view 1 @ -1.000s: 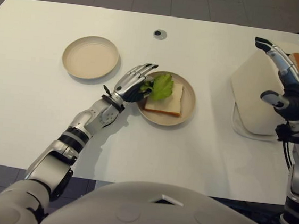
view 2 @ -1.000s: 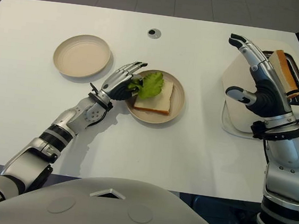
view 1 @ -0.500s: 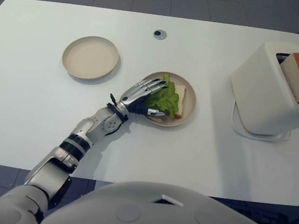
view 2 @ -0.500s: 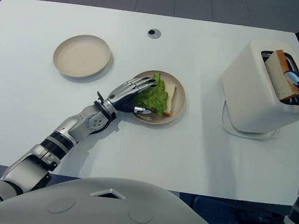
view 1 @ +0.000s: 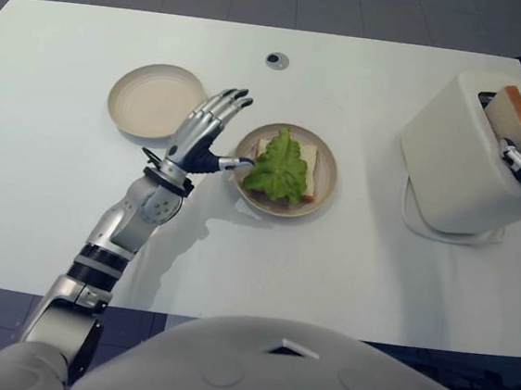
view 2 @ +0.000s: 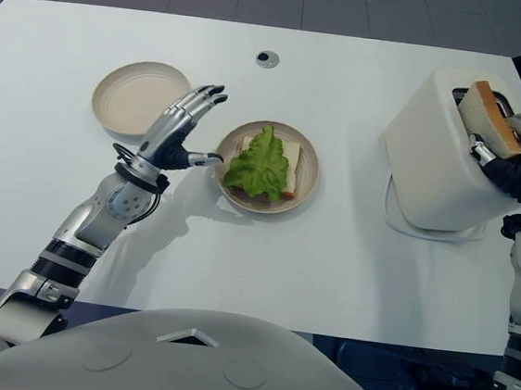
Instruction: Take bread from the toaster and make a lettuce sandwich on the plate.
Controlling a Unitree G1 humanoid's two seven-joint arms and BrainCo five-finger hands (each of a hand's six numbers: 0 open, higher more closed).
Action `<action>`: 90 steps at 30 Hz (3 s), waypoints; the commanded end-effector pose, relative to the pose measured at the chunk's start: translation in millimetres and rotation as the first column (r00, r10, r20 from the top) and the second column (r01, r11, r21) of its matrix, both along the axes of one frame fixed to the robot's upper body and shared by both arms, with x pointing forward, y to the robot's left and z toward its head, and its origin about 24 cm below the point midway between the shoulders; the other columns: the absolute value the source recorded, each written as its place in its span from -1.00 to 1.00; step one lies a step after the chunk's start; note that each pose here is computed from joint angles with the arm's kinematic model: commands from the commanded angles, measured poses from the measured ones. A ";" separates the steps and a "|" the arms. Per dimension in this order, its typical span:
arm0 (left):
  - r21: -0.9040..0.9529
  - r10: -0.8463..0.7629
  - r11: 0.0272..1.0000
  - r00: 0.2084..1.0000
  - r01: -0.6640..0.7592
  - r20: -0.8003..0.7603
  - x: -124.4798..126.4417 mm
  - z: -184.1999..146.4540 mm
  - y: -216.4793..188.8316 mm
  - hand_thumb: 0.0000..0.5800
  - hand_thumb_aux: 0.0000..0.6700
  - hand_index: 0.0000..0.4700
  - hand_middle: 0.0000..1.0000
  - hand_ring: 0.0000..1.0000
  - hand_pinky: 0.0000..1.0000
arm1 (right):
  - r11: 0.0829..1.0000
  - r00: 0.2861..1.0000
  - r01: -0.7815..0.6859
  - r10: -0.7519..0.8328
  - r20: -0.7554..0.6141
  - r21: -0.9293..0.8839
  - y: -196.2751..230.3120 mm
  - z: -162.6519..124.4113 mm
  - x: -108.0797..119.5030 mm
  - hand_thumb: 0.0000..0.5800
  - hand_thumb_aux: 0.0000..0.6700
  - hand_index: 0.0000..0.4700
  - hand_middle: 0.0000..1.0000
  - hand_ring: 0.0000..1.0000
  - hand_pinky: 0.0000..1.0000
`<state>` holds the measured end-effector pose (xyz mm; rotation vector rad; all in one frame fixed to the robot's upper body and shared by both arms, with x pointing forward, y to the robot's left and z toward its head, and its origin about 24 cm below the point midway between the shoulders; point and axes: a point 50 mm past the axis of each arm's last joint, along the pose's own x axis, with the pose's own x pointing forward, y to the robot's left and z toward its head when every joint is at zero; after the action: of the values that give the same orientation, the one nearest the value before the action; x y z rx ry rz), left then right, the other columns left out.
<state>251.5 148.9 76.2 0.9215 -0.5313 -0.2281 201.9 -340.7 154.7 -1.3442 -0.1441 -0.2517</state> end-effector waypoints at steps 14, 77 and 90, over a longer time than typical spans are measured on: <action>-0.509 0.017 0.861 1.000 -0.003 0.023 14.9 1.2 18.2 -1.00 -1.00 -1.00 -1.00 -1.00 -1.00 | 0.388 0.601 -0.526 0.799 0.008 0.757 166.6 -35.4 84.2 1.00 1.00 1.00 1.00 1.00 1.00; -0.089 -0.473 0.843 0.651 0.531 -0.594 -40.5 -102.2 -49.8 1.00 1.00 1.00 1.00 1.00 1.00 | 0.547 0.401 -0.606 0.837 -0.373 0.578 200.6 -122.9 20.1 1.00 1.00 1.00 1.00 1.00 1.00; -0.298 -0.490 0.857 0.844 0.420 -0.220 -11.9 -71.6 -62.5 -0.46 -0.71 -0.71 -0.73 -0.73 -0.73 | 0.660 0.731 -0.536 0.675 -0.101 0.526 188.7 -120.2 53.4 0.72 0.25 0.25 0.63 0.63 0.63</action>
<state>265.0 82.5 8.6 0.6256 -0.4540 -0.6805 265.1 -144.1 19.3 -0.8633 -0.2000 0.5294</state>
